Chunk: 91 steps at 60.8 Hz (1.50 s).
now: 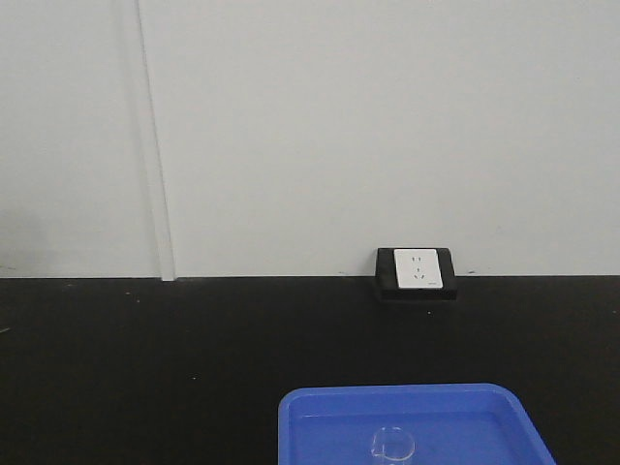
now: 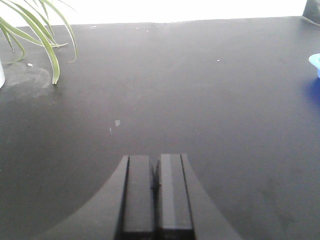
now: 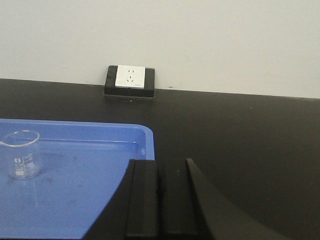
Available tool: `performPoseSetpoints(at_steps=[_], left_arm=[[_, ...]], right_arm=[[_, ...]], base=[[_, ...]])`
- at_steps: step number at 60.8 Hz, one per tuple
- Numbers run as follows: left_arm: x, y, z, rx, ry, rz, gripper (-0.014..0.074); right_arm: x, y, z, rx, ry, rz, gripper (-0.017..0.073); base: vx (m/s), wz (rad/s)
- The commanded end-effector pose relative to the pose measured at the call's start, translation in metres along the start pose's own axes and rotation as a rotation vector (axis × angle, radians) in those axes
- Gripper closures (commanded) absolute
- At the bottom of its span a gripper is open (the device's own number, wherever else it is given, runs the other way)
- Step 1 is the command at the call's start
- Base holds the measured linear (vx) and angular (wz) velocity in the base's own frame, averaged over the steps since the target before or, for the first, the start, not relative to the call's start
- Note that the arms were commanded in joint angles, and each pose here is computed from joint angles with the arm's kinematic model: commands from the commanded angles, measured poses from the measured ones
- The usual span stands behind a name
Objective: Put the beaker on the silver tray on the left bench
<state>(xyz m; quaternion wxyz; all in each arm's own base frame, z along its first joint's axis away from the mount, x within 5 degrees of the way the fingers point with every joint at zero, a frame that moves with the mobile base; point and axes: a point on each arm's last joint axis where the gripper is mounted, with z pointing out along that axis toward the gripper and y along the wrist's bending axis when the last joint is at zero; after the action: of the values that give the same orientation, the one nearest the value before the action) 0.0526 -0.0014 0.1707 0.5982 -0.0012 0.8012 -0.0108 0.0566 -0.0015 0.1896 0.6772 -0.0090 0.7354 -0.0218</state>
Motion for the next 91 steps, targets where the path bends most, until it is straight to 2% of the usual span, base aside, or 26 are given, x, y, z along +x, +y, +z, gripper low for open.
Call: performPoseSetpoints(at_steps=[1,59,65,77,81,87,91], left_arm=[[-0.001,0.000,0.002,0.003,-0.065,-0.007,0.0592],[-0.001,0.000,0.002,0.003,-0.065,-0.007,0.0592],[-0.001,0.000,0.002,0.003,-0.065,-0.007,0.0592],[-0.001,0.000,0.002,0.003,-0.065,-0.007,0.0592],[-0.001,0.000,0.002,0.003,-0.065,-0.007,0.0592],[-0.001,0.000,0.002,0.003,-0.065,-0.007,0.0592],[-0.001,0.000,0.002,0.003,-0.065,-0.007,0.0592]], right_arm=[[-0.006,0.000,-0.001,0.003,-0.089,-0.012,0.0571],[-0.008,0.000,-0.001,0.003,-0.102,-0.011,0.0571],[-0.012,0.000,-0.001,0.001,-0.147,-0.011,0.0571],[-0.029,0.001,-0.006,-0.004,-0.342,-0.010,0.0571],[-0.036,0.001,-0.008,-0.008,-0.396,0.006,0.0571],[-0.054,0.000,-0.012,-0.017,-0.428,0.062,0.0571],[-0.068,-0.001,-0.011,-0.014,-0.397,0.066,0.0571]], base=[[0.00,0.00],[0.00,0.00],[0.00,0.00],[0.00,0.00],[0.00,0.00],[0.00,0.00],[0.00,0.00]])
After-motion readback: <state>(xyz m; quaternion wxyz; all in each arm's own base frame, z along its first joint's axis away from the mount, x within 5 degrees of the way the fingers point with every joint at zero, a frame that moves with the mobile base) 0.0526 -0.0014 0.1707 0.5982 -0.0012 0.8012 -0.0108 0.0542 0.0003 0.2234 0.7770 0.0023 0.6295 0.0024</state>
